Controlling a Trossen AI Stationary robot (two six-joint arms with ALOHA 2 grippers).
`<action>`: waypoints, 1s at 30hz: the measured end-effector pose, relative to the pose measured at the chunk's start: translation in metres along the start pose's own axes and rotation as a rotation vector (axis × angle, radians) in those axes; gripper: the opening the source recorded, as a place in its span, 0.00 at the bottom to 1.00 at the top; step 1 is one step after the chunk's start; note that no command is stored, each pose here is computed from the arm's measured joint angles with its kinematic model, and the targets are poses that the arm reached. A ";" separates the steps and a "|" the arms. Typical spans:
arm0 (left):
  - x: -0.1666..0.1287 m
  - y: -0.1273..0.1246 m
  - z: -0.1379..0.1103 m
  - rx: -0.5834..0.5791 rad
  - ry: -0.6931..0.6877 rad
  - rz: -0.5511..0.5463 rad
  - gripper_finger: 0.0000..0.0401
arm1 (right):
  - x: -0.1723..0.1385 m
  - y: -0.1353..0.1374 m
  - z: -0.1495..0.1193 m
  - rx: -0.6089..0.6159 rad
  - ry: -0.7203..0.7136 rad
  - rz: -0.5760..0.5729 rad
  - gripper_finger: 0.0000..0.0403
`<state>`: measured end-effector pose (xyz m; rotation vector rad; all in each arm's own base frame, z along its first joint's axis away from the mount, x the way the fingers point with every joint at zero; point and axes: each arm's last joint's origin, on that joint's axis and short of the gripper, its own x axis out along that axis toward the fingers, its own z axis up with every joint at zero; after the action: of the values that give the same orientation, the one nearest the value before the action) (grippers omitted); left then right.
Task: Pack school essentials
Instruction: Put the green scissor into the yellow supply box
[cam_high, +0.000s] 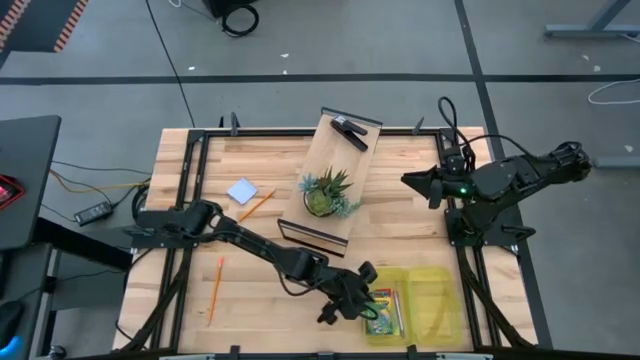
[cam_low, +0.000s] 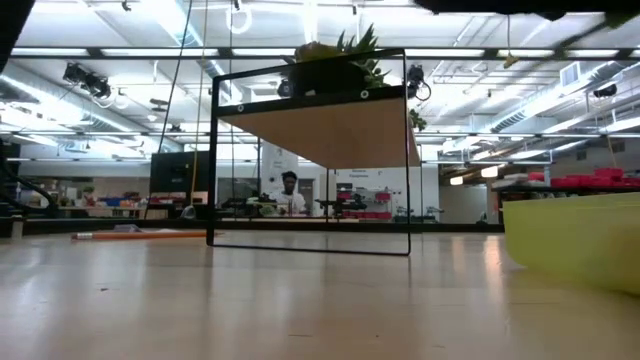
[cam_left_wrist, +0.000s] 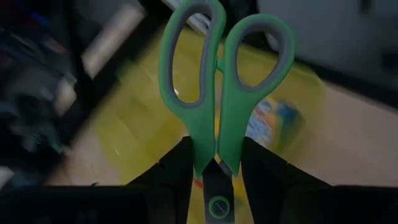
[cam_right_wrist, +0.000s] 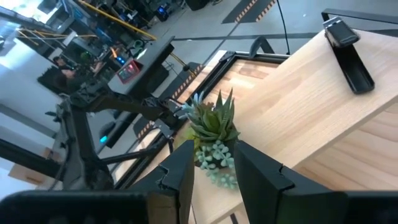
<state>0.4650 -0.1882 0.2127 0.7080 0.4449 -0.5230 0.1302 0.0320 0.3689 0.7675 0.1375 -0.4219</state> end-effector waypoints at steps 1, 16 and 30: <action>0.001 0.001 0.000 -0.001 -0.006 0.012 0.30 | 0.000 0.000 0.001 0.004 -0.003 0.003 0.30; 0.007 0.006 -0.001 0.021 -0.042 0.055 0.31 | -0.006 -0.003 0.005 0.008 -0.029 0.007 0.30; 0.011 0.011 -0.002 0.126 -0.102 0.079 0.31 | -0.006 -0.003 0.005 0.009 -0.038 0.001 0.30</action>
<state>0.4796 -0.1833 0.2111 0.8126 0.2898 -0.5135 0.1235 0.0286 0.3723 0.7680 0.0995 -0.4364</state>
